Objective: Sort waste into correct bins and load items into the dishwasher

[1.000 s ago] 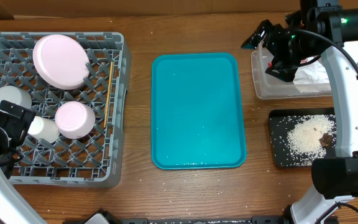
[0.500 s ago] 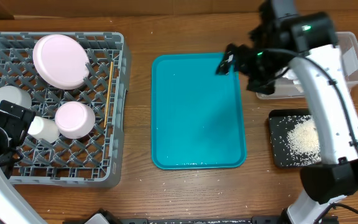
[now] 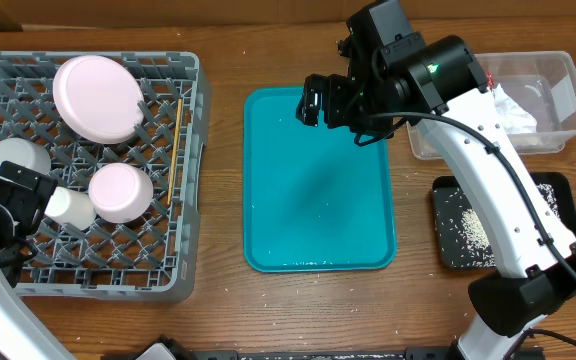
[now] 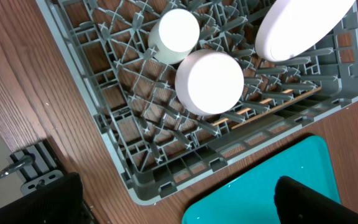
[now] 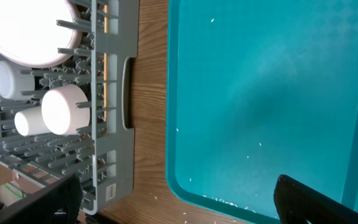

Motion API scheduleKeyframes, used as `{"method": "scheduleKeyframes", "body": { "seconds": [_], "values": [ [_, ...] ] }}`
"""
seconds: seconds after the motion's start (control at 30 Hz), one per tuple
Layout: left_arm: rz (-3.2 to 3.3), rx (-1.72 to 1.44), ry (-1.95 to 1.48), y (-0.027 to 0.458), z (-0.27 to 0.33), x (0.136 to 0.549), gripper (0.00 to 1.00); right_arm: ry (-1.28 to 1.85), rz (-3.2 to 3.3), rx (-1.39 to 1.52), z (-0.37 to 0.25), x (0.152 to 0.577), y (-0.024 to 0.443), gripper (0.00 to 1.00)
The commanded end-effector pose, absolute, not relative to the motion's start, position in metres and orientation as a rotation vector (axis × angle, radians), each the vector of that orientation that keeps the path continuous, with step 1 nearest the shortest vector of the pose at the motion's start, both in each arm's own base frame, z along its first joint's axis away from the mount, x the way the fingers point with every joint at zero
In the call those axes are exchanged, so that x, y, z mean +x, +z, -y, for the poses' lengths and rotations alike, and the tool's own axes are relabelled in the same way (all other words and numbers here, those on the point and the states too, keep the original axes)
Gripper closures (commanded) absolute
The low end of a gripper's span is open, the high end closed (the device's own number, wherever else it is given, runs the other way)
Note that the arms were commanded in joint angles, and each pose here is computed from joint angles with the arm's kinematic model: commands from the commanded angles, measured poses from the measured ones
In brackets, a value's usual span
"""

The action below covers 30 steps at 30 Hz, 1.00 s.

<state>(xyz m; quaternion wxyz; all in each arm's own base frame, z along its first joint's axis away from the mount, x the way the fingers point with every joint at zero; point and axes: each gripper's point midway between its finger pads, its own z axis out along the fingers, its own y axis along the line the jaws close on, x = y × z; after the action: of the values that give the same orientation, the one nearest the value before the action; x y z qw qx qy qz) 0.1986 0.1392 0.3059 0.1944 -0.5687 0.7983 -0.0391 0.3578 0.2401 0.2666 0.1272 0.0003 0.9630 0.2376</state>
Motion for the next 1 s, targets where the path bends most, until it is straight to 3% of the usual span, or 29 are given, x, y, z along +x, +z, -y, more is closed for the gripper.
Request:
{"method": "scheduleKeyframes", "body": {
  "seconds": [0.0, 0.33, 0.53, 0.97],
  "values": [
    [-2.21, -1.612, -0.096, 0.31, -0.142, 0.197, 0.0, 0.68, -2.773, 0.01, -0.232, 0.358, 0.276, 0.0],
    [-2.21, -1.612, -0.096, 0.31, -0.142, 0.197, 0.0, 0.621, -2.676, 0.334, -0.134, 0.384, 0.307, 0.0],
    [-2.21, -1.612, -0.096, 0.31, -0.142, 0.197, 0.0, 0.557, -2.668, 0.573, -0.067, 0.387, 0.302, 0.0],
    [-2.21, -1.612, -0.096, 0.31, -0.142, 0.197, 0.0, 0.543, -2.629, 0.644, -0.045, 0.393, 0.304, 0.0]
  ]
}}
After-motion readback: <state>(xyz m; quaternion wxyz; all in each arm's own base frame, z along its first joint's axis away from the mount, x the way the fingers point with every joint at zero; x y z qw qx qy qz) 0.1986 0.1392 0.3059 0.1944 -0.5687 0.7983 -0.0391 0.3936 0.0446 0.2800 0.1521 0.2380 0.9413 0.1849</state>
